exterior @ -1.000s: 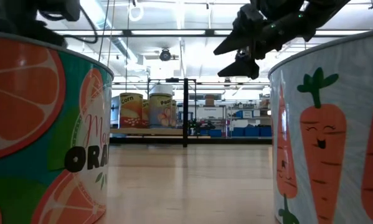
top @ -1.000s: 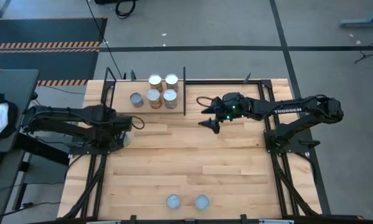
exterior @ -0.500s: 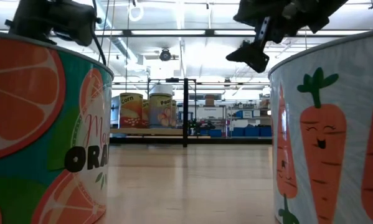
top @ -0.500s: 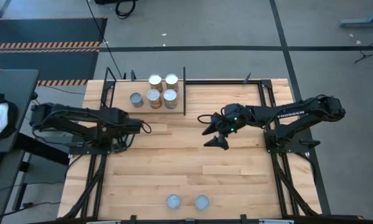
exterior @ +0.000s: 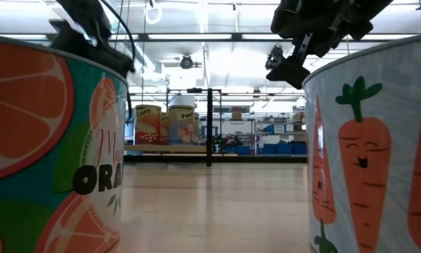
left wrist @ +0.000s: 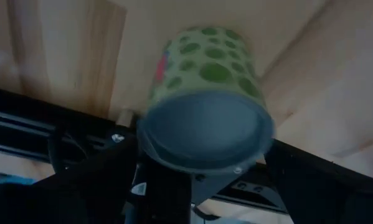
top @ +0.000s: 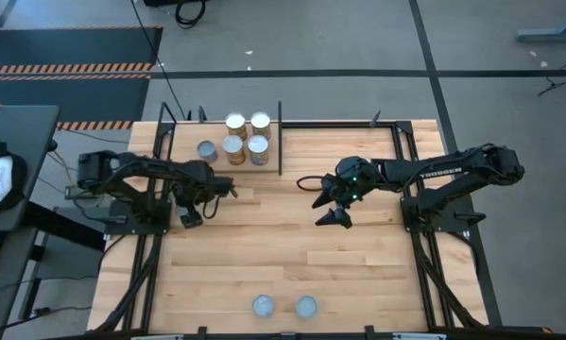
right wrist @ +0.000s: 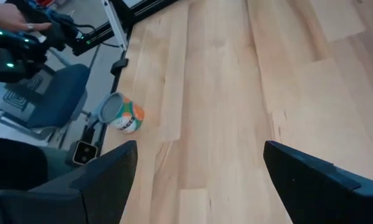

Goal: Pick and place cans onto a shelf
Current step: Put the canned green peas on the shelf

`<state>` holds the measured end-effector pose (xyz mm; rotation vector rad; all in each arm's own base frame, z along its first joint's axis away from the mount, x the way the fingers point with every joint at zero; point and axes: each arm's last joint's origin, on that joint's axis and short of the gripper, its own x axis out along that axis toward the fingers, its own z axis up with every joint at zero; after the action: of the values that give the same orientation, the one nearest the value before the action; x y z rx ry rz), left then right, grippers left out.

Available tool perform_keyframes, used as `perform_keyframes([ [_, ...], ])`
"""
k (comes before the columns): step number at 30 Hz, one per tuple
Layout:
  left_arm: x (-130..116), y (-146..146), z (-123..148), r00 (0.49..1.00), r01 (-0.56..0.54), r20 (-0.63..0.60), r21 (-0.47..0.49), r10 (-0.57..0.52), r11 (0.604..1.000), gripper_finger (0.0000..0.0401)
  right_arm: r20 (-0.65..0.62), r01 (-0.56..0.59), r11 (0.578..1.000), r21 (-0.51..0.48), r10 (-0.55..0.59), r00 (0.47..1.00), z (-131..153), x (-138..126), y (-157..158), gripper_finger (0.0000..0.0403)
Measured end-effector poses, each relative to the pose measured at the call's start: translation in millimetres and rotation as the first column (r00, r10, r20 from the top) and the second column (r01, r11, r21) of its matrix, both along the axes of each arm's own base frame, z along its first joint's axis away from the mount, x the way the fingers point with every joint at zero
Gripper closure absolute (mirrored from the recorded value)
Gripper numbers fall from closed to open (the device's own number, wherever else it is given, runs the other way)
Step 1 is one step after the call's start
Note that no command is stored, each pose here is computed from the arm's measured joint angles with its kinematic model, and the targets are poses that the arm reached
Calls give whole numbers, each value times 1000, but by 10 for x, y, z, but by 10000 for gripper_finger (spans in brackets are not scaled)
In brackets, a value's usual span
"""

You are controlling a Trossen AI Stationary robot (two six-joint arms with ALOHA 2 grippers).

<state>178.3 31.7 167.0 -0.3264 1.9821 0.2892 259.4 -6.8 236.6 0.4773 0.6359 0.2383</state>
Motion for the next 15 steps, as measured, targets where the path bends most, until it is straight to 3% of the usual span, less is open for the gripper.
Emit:
perform_keyframes([
  [4,54,52,-139,999,-10,-52,-14,9,1000,46,-11,-11,1000,22,11,1000,-5,-8,-14,46],
  [9,160,70,-259,1000,-6,1,-13,6,1000,46,-22,-23,999,48,24,999,-10,-14,-11,46],
  [15,137,59,-273,999,-9,-48,-30,7,1000,46,-27,-41,998,56,43,999,-14,-20,-6,46],
])
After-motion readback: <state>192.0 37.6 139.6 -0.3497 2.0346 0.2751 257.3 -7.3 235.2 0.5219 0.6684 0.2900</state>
